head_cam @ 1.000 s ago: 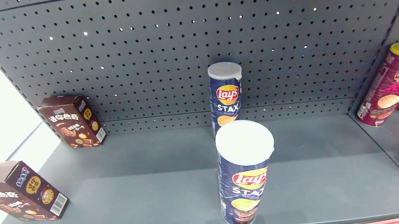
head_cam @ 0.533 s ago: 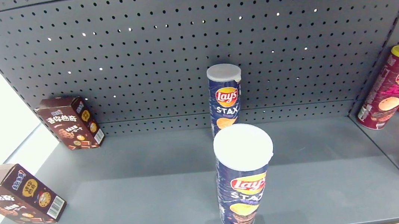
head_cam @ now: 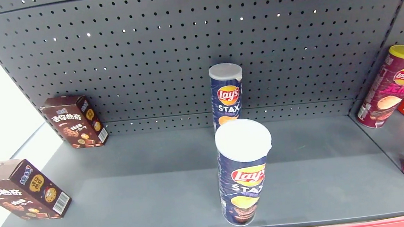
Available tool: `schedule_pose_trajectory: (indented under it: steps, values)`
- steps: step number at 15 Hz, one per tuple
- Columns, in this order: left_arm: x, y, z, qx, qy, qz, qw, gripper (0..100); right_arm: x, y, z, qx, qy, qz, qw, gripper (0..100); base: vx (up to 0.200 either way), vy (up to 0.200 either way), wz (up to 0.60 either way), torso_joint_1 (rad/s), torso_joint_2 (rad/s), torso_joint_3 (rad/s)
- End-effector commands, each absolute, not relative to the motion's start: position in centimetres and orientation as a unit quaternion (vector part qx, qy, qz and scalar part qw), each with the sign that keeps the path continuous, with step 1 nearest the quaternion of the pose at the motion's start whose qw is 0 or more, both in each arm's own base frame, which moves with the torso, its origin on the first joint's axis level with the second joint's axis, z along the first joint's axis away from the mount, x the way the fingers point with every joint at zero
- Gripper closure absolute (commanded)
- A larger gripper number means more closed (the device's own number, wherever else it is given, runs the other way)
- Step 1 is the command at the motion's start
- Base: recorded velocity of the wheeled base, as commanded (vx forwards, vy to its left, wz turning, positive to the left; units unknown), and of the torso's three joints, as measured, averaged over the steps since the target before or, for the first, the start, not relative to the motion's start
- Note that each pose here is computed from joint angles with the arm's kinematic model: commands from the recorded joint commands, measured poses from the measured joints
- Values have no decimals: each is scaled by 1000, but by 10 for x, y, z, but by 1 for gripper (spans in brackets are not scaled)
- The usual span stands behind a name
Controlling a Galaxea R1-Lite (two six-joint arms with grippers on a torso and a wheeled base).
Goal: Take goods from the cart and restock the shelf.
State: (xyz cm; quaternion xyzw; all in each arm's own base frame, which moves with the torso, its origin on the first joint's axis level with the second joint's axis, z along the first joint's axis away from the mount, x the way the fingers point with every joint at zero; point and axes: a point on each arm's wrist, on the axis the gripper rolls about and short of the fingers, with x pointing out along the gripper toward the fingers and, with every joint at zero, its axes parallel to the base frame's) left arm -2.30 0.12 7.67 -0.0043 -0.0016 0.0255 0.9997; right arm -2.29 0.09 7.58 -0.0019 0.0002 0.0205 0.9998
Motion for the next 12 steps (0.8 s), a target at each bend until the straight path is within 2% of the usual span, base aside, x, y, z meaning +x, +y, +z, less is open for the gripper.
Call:
schedule_pose_trajectory:
  steps: [1, 5, 6, 12]
  values:
    - [-23, 1, 77, -4, -2, 26, 1000, 0, -23, 1, 76, -2, 1, 21, 1000, 0, 0, 0, 0, 0, 0, 0]
    - [-23, 1, 77, -3, -2, 25, 1000, 0, -23, 1, 76, -2, 1, 21, 1000, 0, 0, 0, 0, 0, 0, 0]
    - [-23, 1, 77, -4, -2, 25, 1000, 0, -23, 1, 76, -2, 0, 21, 1000, 0, 0, 0, -600, 2, 2, 2]
    - [-23, 1, 77, -5, -2, 27, 1000, 0, -23, 1, 76, -2, 0, 21, 1000, 0, 0, 0, 0, 0, 0, 0]
